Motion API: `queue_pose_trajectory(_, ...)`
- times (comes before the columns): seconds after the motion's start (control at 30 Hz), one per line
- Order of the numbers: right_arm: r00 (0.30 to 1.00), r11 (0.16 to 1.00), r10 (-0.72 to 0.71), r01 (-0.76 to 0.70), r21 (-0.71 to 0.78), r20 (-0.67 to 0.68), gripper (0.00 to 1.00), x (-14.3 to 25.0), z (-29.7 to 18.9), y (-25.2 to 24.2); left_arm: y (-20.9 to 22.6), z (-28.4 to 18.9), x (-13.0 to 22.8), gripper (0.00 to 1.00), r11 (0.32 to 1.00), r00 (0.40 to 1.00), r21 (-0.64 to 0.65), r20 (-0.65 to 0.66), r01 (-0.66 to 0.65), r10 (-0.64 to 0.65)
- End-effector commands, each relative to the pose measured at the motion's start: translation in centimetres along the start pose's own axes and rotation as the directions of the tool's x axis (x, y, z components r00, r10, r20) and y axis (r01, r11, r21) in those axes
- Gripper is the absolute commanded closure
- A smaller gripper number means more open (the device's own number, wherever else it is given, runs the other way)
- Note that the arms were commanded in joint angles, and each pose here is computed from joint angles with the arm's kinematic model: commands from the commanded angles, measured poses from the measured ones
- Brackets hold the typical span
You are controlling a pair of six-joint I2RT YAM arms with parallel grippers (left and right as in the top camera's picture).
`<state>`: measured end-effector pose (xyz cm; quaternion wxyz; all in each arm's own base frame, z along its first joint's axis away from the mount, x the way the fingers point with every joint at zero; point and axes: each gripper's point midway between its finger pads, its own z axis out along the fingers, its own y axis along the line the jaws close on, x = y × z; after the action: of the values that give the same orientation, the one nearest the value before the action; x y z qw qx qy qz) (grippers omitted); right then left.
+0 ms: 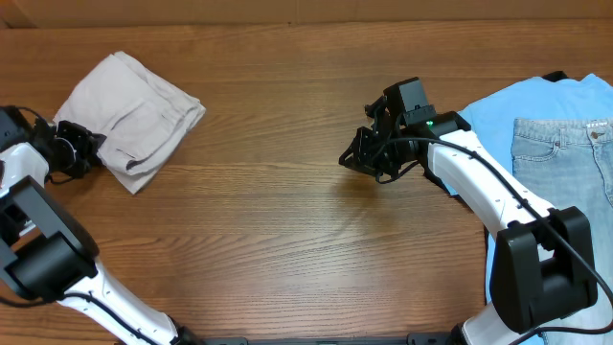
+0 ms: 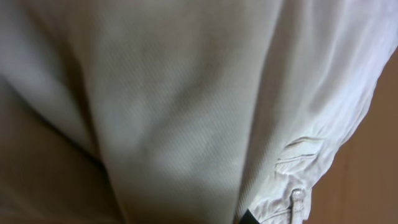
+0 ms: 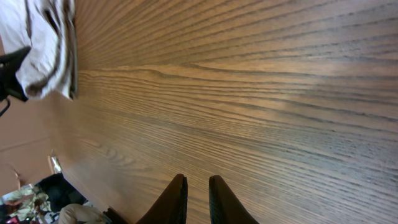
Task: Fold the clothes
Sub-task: 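Carry the folded shorts to the table's upper left with the left gripper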
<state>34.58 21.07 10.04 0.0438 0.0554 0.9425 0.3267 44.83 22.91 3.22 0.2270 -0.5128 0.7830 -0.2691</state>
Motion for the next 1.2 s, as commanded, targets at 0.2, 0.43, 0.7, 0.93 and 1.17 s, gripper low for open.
queue_pose_trajectory(0.2, 1.0, 1.0, -0.006, 0.006, 0.016, 0.006, 0.84, 0.0, -0.1, -0.2, -2.8, 0.8, -4.6, 0.93, 0.974, 0.973, 0.156, 0.139, 0.162, -0.184)
queue_pose_trajectory(0.43, 1.0, 1.0, -0.004, 0.003, 0.031, 0.01, 0.84, -0.1, -0.1, -0.5, -6.1, 0.8, -6.2, 0.25, 0.967, 0.958, 0.232, 0.238, 0.102, -0.159)
queue_pose_trajectory(0.7, 1.0, 0.999, 0.006, -0.006, 0.039, -0.004, 0.87, 0.3, -0.1, -0.7, -8.8, 0.3, -0.4, 0.0, 0.9, 0.952, 0.311, 0.079, -0.304, 0.294)
queue_pose_trajectory(0.93, 0.996, 0.996, -0.084, 0.083, 0.011, 0.038, 0.87, 0.0, -1.5, 0.6, -6.9, -4.1, 4.9, 0.0, 0.787, 0.787, 0.133, -0.064, -0.602, 0.613)
queue_pose_trajectory(1.17, 0.941, 0.962, -0.249, 0.268, -0.055, 0.229, 0.86, -0.9, -7.1, 5.4, -16.6, -14.4, 9.8, 0.0, 0.526, 0.546, 0.164, 0.123, -0.835, 0.829)
